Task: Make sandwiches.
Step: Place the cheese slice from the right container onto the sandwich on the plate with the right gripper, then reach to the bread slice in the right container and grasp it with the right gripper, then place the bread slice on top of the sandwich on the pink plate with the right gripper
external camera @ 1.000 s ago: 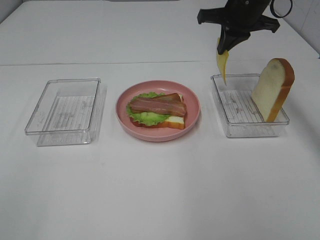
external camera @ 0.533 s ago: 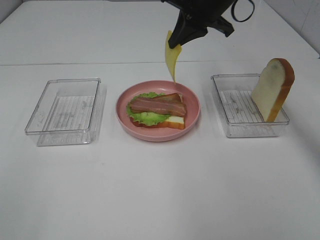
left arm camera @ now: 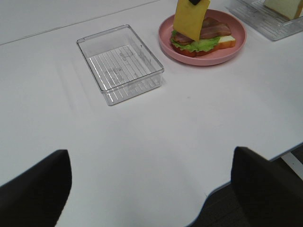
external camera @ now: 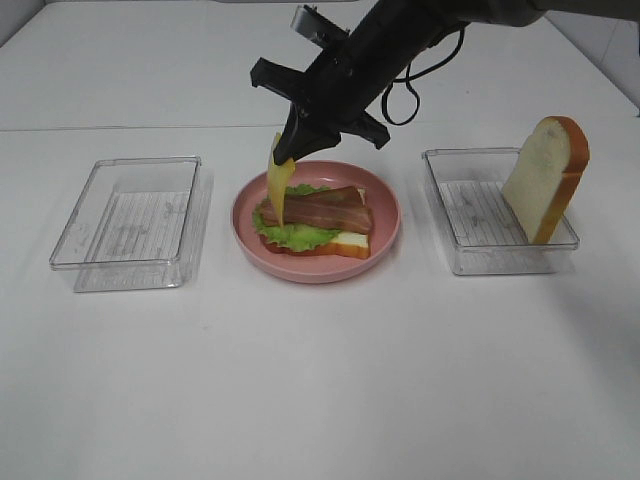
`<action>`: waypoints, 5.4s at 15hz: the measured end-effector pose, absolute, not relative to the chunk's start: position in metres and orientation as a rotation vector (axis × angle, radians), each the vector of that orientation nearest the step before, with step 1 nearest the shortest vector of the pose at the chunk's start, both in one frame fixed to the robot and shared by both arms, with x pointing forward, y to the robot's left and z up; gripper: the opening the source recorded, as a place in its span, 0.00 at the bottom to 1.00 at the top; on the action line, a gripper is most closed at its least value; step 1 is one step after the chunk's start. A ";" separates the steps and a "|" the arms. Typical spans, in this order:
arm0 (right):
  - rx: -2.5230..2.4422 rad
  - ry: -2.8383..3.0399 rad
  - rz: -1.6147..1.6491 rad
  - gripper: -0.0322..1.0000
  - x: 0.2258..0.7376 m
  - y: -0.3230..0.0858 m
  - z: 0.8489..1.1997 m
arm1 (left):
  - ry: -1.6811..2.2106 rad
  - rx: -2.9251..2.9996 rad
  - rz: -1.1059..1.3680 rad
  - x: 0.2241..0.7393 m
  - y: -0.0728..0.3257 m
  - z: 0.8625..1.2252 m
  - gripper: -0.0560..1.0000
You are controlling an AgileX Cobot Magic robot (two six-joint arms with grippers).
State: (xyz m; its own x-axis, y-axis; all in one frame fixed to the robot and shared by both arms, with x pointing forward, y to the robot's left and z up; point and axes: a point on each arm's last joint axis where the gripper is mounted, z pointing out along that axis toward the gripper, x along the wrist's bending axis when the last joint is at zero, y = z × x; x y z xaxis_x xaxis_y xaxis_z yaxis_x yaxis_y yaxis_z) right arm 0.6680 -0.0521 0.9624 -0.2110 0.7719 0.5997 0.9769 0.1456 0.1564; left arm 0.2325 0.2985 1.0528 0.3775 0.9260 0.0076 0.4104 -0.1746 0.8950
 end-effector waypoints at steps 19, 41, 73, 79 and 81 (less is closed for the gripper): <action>-1.958 -2.347 -0.498 0.71 0.667 -0.104 1.004 | 1.177 1.759 0.738 0.232 0.299 1.053 0.87; -2.318 -2.180 -0.102 0.65 0.698 -0.282 0.986 | 1.177 1.759 0.738 0.232 0.299 1.053 0.87; -1.789 -1.371 -1.236 0.21 0.624 -0.192 0.972 | 1.177 1.759 0.738 0.232 0.299 1.053 0.87; -1.902 -1.246 -1.172 0.21 0.631 -0.142 0.915 | 1.177 1.759 0.738 0.232 0.299 1.053 0.87; -1.933 -1.205 -1.155 0.21 0.634 -0.141 0.898 | 1.177 1.759 0.738 0.232 0.299 1.053 0.87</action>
State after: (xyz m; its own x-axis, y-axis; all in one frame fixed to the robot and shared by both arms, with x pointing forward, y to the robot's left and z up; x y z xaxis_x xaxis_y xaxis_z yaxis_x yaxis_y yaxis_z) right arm 0.6336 -0.1407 0.8983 0.2174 0.4036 0.8887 0.9050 -0.4245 -0.0286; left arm 0.2325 0.2985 1.0528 0.3775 0.9260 0.0076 0.4104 -0.1746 0.8950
